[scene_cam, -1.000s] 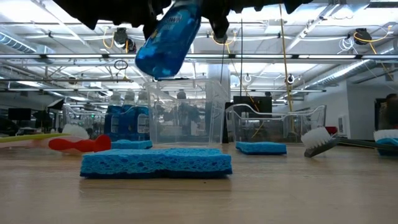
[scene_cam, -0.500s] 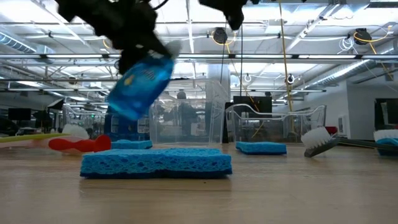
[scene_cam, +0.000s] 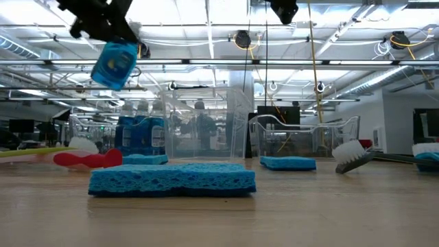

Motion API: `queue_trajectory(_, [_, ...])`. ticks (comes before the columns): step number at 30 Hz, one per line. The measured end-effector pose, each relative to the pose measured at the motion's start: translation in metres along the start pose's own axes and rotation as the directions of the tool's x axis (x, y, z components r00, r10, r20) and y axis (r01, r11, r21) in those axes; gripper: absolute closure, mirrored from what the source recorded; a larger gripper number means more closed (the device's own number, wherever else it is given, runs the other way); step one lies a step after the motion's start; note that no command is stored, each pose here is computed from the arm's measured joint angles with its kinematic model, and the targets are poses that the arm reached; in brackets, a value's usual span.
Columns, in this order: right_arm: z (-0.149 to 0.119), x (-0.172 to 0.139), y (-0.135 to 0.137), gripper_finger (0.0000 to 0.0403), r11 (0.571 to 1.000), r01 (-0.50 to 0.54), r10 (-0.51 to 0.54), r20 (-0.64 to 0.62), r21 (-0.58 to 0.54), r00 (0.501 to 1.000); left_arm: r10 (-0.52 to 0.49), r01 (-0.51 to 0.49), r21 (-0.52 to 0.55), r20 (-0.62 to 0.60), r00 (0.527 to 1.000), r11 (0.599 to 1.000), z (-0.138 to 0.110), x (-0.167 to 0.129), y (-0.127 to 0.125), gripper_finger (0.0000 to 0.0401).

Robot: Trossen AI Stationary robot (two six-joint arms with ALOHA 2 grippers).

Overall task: Pick & Place Kitchen Sink Supplies
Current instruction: Put the blue dishwashing liquid into the left transparent bin

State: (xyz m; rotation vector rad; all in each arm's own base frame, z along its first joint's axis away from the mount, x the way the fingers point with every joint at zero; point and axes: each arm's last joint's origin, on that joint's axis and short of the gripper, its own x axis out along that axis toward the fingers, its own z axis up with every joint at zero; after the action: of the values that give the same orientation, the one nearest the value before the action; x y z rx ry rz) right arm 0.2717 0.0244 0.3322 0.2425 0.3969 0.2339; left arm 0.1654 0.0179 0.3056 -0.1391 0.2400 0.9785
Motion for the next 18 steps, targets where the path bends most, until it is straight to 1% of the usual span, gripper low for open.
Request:
queue_trajectory(2, [0.001,-0.002,0.001,0.0196,1.0,-0.002,0.002,0.011,-0.003,1.0,0.094,-0.095,0.022,0.057,0.994,0.995,0.005,-0.003,0.007,0.024])
queue_trajectory(4, [0.001,-0.003,0.001,0.0197,1.0,0.001,-0.001,0.005,-0.012,1.0,0.183,-0.189,0.054,0.088,0.979,0.981,0.007,-0.002,0.012,0.024])
queue_trajectory(6, [0.001,-0.003,0.001,0.0199,1.0,0.0,0.0,0.004,-0.028,1.0,0.226,-0.232,0.067,0.09,0.97,0.97,0.008,0.001,0.016,0.024])
queue_trajectory(8, [0.001,-0.003,0.001,0.0199,0.999,0.001,0.0,0.003,-0.039,1.0,0.245,-0.251,0.072,0.077,0.966,0.965,0.006,0.007,0.018,0.024])
queue_trajectory(11, [0.0,-0.003,0.001,0.0198,0.999,0.001,-0.001,0.0,-0.049,1.0,0.285,-0.288,0.047,0.058,0.957,0.956,0.0,0.016,0.023,0.0238])
queue_trajectory(13, [0.0,-0.003,0.001,0.0197,0.999,0.001,-0.001,-0.001,-0.049,1.0,0.307,-0.308,0.011,0.059,0.95,0.951,-0.005,0.022,0.026,0.0232])
queue_trajectory(16, [0.0,-0.003,0.001,0.0196,0.999,0.001,-0.001,-0.001,-0.049,1.0,0.3,-0.3,-0.019,0.057,0.952,0.954,-0.011,0.029,0.032,0.0234])
queue_trajectory(18, [0.0,-0.003,0.001,0.0196,0.999,0.001,-0.001,-0.001,-0.049,1.0,0.269,-0.267,-0.038,0.075,0.96,0.963,-0.013,0.035,0.034,0.0241])
